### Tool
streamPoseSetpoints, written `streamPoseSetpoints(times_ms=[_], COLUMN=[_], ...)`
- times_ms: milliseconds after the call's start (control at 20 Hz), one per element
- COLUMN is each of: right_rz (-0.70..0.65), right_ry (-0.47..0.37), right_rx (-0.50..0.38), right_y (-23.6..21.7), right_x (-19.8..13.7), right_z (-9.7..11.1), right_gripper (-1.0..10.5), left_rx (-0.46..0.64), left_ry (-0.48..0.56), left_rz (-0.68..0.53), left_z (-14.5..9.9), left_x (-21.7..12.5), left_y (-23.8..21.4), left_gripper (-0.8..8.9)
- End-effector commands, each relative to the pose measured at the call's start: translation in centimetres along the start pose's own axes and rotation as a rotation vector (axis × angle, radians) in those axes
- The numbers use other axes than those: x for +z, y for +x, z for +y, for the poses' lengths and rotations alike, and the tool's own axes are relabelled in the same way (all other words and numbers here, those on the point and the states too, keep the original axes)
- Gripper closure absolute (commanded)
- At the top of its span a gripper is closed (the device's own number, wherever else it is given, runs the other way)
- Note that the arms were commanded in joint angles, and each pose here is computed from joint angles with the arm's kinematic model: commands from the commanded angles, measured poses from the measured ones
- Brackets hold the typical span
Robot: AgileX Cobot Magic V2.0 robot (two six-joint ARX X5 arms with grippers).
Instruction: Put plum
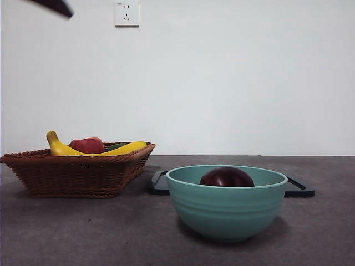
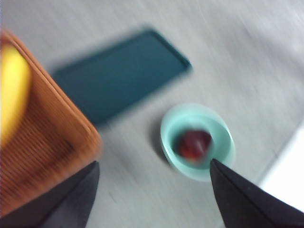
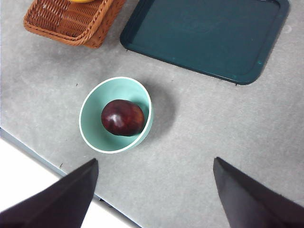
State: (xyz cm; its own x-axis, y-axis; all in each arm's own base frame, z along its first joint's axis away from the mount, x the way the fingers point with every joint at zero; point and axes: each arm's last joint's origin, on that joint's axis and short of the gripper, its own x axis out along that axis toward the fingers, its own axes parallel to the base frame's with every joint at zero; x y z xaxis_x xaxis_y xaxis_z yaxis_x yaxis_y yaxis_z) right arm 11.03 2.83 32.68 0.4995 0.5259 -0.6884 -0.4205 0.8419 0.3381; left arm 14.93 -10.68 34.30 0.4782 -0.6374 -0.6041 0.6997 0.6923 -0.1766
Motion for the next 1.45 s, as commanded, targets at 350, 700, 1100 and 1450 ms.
streamPoseSetpoints(times_ms=[350, 700, 1100, 1450], right_rz=[-0.021, 0.006, 0.098, 0.187], right_ry=[-0.005, 0.015, 0.080, 0.051], right_rx=[0.003, 0.042, 0.103, 0.045], right_y=[-0.3, 0.3, 6.8, 13.7], right_x=[0.4, 0.3, 0.8, -0.1], right_z=[0.2, 0.2, -0.7, -0.5], right_gripper=[5.6, 5.6, 5.6, 6.3], left_rx=[-0.165, -0.168, -0.168, -0.168], left_ry=[-0.066, -0.066, -0.074, -0.074], left_rz=[0.084, 0.077, 0.067, 0.067], left_z=[0.0, 0.0, 0.0, 0.0], left_x=[-4.9, -4.9, -4.8, -4.8], left_y=[1.7, 1.8, 1.8, 1.8], left_gripper=[4.40, 4.40, 4.40, 4.40])
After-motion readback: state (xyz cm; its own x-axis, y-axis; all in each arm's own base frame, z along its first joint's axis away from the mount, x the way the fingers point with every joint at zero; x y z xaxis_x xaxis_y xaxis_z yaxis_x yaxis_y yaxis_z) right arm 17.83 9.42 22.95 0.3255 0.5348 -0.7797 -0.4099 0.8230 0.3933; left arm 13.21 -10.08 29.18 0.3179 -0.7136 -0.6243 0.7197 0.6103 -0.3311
